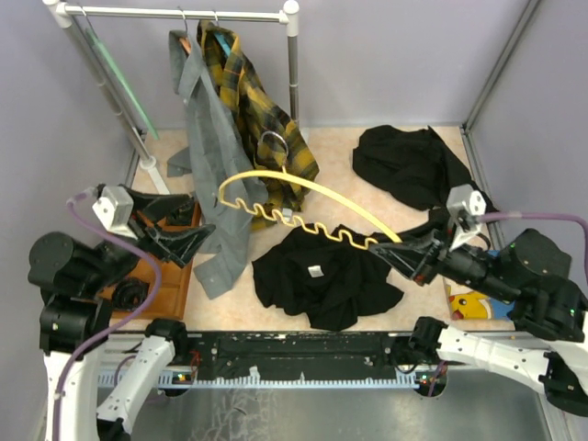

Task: Place the shirt on the hanger

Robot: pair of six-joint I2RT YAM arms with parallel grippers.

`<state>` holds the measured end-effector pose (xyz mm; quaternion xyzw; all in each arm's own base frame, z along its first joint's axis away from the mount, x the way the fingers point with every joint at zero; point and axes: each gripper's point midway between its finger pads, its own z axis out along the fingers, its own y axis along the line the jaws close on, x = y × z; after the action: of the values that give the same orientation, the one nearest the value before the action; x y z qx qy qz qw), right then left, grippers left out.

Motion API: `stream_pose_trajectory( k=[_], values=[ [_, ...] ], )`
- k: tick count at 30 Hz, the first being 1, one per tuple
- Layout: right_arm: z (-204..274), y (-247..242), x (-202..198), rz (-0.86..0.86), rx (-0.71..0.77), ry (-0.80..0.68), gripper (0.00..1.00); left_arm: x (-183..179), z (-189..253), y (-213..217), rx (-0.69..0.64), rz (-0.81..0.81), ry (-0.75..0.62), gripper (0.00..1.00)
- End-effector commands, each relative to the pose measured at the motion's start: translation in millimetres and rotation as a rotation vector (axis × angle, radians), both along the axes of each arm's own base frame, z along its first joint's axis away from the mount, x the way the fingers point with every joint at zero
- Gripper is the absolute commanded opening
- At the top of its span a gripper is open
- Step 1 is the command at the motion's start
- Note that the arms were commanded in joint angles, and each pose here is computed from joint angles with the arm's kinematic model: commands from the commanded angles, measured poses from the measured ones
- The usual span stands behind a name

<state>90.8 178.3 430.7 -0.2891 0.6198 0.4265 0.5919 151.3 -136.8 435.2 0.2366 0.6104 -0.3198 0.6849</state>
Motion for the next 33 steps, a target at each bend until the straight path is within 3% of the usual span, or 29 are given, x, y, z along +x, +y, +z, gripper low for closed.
stream_pose_trajectory(
  k=[1, 13, 23, 28, 31, 33],
  values=[
    [27.8, -4.9, -48.2, 0.226, 0.099, -0.078, 0.0, -22.7, 17.8, -26.9, 0.074, -0.247, -0.097, 0.89],
    [32.9, -4.8, -77.7, 0.384, 0.077, -0.107, 0.0, -53.7, 17.3, -55.3, 0.09, -0.632, -0.034, 0.75],
    [40.2, 3.8, -66.7, 0.349, 0.094, -0.101, 0.0, -59.2, -3.7, -62.7, 0.079, -0.744, 0.059, 0.6],
    [36.1, 4.0, -58.9, 0.308, 0.087, -0.088, 0.0, -52.9, -7.4, -64.0, 0.088, -0.746, 0.075, 0.43],
    [31.2, 3.7, -55.0, 0.288, 0.066, -0.079, 0.0, -49.3, -7.6, -64.3, 0.091, -0.735, 0.072, 0.18],
    [27.7, 3.9, -52.0, 0.273, 0.054, -0.069, 0.0, -48.3, -7.8, -64.4, 0.092, -0.731, 0.068, 0.11]
  ],
)
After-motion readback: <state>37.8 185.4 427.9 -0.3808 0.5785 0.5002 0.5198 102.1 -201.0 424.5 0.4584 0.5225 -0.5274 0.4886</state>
